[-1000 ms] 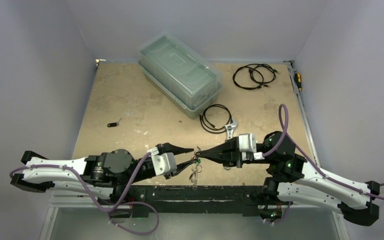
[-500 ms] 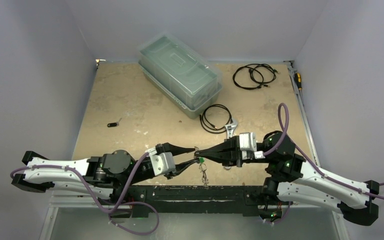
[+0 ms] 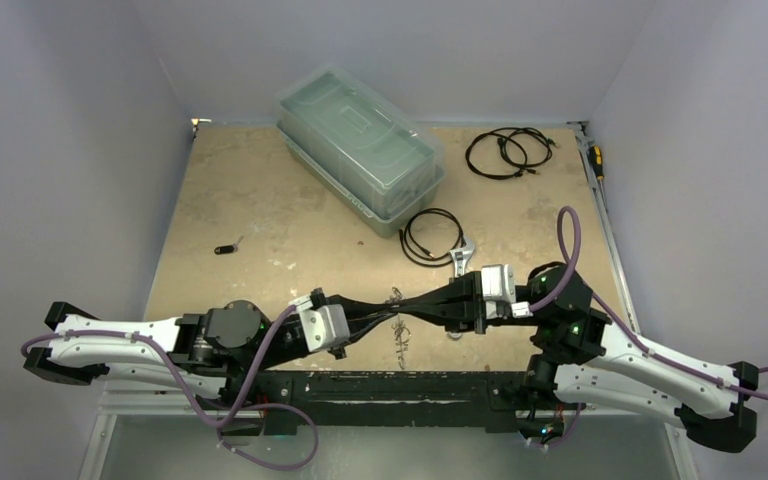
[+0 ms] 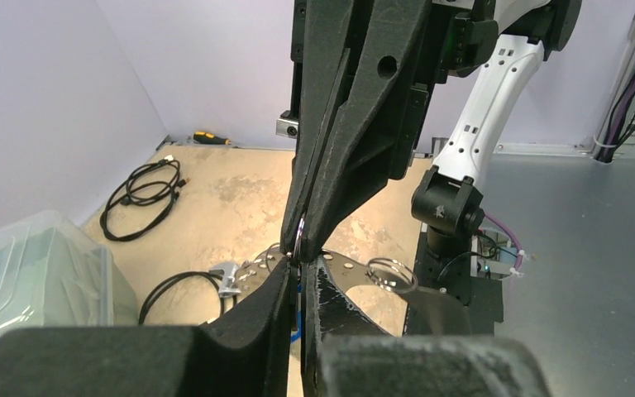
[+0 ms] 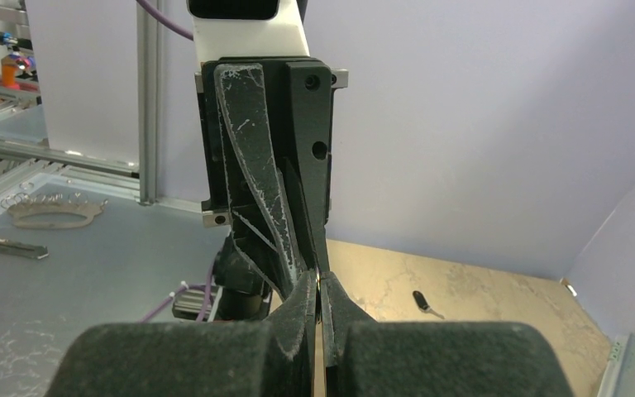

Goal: Put the keys on the keyring

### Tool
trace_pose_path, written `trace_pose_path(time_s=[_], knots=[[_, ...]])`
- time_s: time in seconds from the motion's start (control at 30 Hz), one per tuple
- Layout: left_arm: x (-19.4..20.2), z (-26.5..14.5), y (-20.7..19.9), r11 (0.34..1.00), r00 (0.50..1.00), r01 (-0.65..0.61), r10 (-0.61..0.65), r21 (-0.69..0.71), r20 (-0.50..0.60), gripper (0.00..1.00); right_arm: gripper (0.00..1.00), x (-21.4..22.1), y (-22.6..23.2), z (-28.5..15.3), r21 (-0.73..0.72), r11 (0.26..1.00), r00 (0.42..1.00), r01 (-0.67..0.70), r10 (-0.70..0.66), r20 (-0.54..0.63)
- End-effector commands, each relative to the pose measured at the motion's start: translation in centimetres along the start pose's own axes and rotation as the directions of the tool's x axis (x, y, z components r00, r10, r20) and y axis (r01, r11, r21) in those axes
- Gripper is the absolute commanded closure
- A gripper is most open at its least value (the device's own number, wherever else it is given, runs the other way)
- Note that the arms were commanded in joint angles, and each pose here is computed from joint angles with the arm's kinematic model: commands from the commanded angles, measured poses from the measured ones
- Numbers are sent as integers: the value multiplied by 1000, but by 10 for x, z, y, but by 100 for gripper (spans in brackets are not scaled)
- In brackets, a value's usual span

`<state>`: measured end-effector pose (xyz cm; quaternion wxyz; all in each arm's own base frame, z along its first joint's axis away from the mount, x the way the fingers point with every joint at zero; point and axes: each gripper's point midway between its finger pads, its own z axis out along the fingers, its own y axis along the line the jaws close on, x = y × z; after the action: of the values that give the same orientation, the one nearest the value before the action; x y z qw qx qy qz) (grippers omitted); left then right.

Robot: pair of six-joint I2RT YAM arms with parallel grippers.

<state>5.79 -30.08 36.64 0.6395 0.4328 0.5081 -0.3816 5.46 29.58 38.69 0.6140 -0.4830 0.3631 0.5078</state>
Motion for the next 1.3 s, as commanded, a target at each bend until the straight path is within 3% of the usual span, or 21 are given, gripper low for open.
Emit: trace_pose_path(time_s=[0.0, 0.4, 0.47, 0.6, 0.73, 0.9, 1.27], knots=[[-10, 1, 4, 999, 999, 25, -24, -22, 39, 100, 100, -23, -1, 0, 9, 1000, 996, 23, -24, 81], [-22, -7, -2, 999, 996, -5, 2, 39, 92, 100, 100, -12, 9, 0, -54, 998, 1000, -8, 9, 12], [-23, -10, 0, 999, 995, -8, 4, 38, 99, 100, 89, -12, 8, -1, -46, 999, 1000, -3, 3, -6], [-26, -15, 2, 999, 995, -17, 13, 38, 96, 100, 55, -16, 1, -3, -11, 1000, 1000, 14, -15, -19], [-26, -21, 4, 999, 997, -26, 23, 48, 67, 100, 42, -15, -6, -2, 15, 1000, 999, 24, -24, -46], [-23, -25, 6, 998, 999, -28, 26, 50, 27, 100, 39, -6, -20, -2, 85, 996, 994, 38, -29, -105], [-4, -22, 17, 999, 996, -25, 23, -25, -82, 100, 44, 4, -3, -2, -32, 999, 967, -27, 18, -256]])
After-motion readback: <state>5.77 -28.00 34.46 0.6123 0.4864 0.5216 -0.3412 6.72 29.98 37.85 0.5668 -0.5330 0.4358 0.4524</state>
